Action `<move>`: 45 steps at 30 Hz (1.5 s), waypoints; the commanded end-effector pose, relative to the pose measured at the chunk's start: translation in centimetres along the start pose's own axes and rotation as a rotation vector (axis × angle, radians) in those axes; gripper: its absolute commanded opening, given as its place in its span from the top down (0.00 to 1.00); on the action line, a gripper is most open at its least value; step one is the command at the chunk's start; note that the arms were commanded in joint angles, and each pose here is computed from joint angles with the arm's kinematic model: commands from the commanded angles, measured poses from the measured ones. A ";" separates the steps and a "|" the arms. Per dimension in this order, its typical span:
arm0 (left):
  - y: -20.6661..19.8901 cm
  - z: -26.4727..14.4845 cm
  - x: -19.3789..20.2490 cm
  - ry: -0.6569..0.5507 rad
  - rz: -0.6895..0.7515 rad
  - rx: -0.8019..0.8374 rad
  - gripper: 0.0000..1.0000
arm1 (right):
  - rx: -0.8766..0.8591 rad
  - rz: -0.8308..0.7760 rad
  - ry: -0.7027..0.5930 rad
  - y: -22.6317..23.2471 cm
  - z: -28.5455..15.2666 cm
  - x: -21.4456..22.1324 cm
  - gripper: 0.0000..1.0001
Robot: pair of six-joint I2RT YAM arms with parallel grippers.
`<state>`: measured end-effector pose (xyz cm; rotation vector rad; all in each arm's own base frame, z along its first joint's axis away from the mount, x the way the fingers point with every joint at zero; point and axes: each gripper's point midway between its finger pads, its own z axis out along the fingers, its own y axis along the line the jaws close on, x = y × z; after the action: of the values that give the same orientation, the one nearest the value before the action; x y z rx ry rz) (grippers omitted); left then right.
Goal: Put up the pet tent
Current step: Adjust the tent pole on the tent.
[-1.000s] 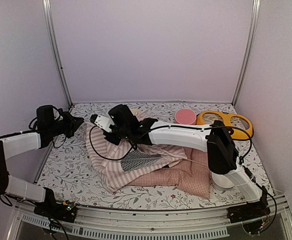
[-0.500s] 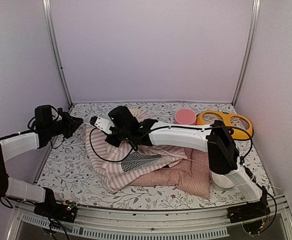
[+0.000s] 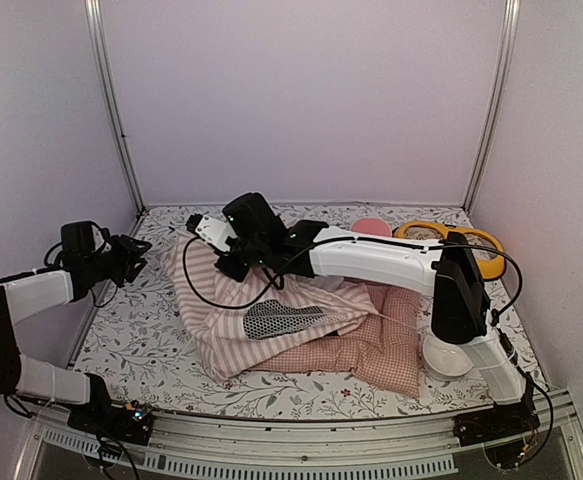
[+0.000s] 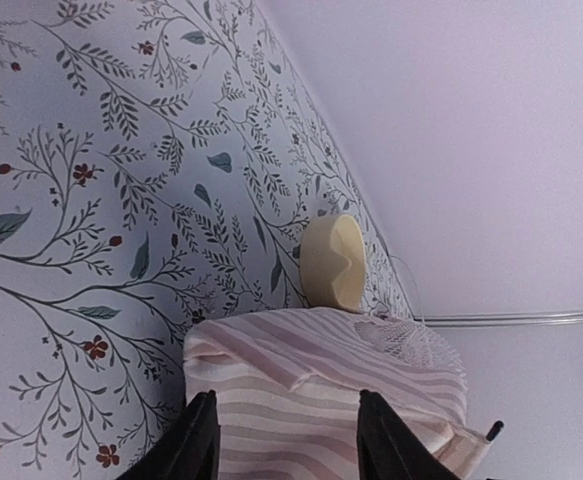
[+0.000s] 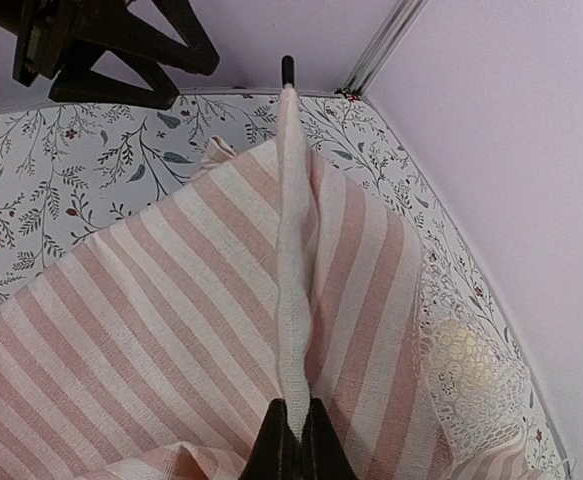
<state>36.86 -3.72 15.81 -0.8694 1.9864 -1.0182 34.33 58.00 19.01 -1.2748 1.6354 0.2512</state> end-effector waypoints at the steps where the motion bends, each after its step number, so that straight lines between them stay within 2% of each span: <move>1: 2.8 0.3 -0.1 -0.005 -0.024 -0.039 0.52 | 0.012 0.038 -0.038 -1.5 -2.4 -2.6 1.00; 8: 3.7 2.4 1.4 0.083 -0.077 -0.001 0.52 | -0.020 0.056 -0.050 -1.1 -3.0 -3.2 1.00; 19: 3.4 3.7 2.4 0.123 -0.078 0.031 0.51 | -0.042 0.056 -0.053 -0.8 -3.4 -3.6 1.00; 23: 1.2 3.1 2.2 0.101 -0.032 0.087 0.54 | -0.041 0.050 -0.052 -0.8 -3.4 -3.5 1.00; 28: -2.3 1.1 1.4 0.051 0.042 0.159 0.64 | -0.045 0.049 -0.052 -0.8 -3.4 -3.5 1.00; 36: -7.0 -0.7 3.4 0.086 0.072 0.272 0.61 | -0.046 0.044 -0.054 -0.6 -3.2 -3.6 1.00; 45: -8.9 0.3 4.0 0.110 0.086 0.300 0.61 | -0.043 0.040 -0.048 -0.7 -3.1 -3.5 1.00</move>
<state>36.29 -10.49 20.70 -0.6086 1.9058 -1.2789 33.27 57.81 18.65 -1.3167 1.6816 0.2986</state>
